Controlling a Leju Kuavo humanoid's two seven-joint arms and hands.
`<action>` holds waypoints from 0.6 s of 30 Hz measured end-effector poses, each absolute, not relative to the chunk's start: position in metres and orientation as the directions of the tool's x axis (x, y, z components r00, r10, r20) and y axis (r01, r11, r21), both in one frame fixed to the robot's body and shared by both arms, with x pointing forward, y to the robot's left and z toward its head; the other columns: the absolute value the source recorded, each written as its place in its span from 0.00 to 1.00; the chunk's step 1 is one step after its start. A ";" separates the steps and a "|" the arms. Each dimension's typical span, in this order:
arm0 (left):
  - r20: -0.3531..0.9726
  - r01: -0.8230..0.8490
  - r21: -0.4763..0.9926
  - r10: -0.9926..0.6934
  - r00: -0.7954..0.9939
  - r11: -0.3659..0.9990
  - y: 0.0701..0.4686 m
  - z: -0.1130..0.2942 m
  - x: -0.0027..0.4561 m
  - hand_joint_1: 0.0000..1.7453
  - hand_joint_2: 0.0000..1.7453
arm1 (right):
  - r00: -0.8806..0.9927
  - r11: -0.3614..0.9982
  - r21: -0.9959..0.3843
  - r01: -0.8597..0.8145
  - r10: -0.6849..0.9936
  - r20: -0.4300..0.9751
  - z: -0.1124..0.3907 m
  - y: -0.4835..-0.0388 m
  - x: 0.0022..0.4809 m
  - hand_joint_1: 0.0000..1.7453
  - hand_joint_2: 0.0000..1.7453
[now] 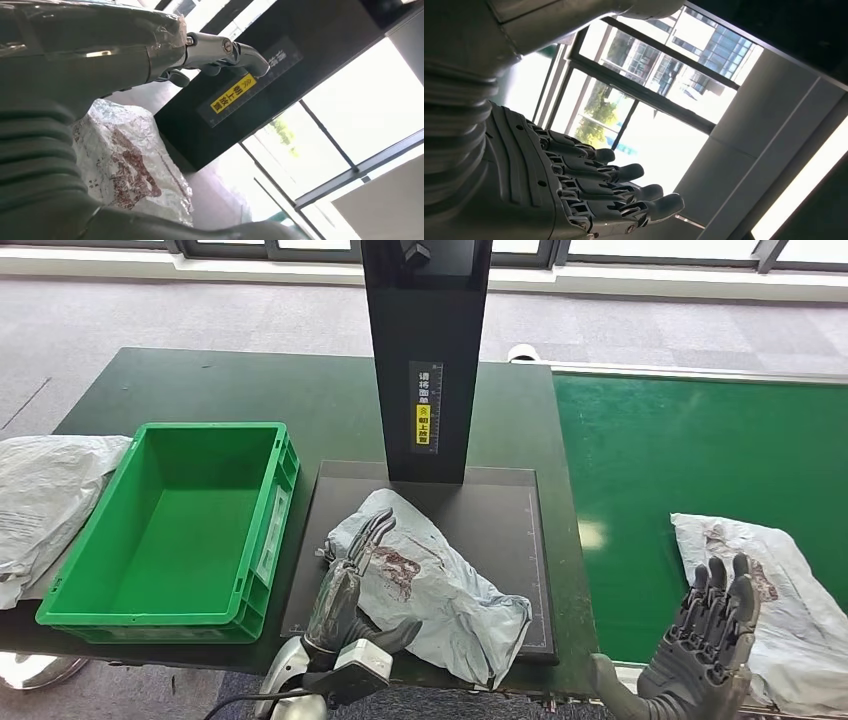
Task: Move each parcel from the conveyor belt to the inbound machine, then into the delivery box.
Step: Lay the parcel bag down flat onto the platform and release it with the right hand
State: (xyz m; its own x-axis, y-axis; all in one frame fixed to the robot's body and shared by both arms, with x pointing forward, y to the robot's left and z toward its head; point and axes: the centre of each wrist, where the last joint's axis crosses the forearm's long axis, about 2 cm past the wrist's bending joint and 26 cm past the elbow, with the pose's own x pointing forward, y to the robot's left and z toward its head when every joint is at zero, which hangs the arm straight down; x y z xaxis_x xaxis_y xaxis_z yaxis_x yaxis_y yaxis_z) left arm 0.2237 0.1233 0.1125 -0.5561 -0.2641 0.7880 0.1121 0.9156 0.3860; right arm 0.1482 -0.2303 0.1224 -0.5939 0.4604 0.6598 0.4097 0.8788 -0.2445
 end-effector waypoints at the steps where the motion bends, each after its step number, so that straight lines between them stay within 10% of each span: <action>1: 0.782 0.112 0.413 -0.289 -0.552 0.904 0.122 0.110 0.225 0.00 1.00 | -0.598 0.880 -0.242 0.409 0.459 0.657 0.123 -0.231 0.148 0.00 1.00; 18: 0.684 0.320 0.713 -0.517 -0.516 0.624 0.087 0.064 0.231 0.00 1.00 | -0.701 0.936 -0.253 0.245 0.351 0.621 0.135 -0.230 0.168 0.00 1.00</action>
State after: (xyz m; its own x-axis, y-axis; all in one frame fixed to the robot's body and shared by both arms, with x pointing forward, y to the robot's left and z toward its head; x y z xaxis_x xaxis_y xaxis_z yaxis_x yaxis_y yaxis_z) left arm 0.2306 0.0870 0.0635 -0.5156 -0.5167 0.6835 0.3203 0.6237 0.7130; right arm 0.1678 -0.2299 0.1349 -0.7009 0.3509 0.6209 0.2449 0.9361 -0.2526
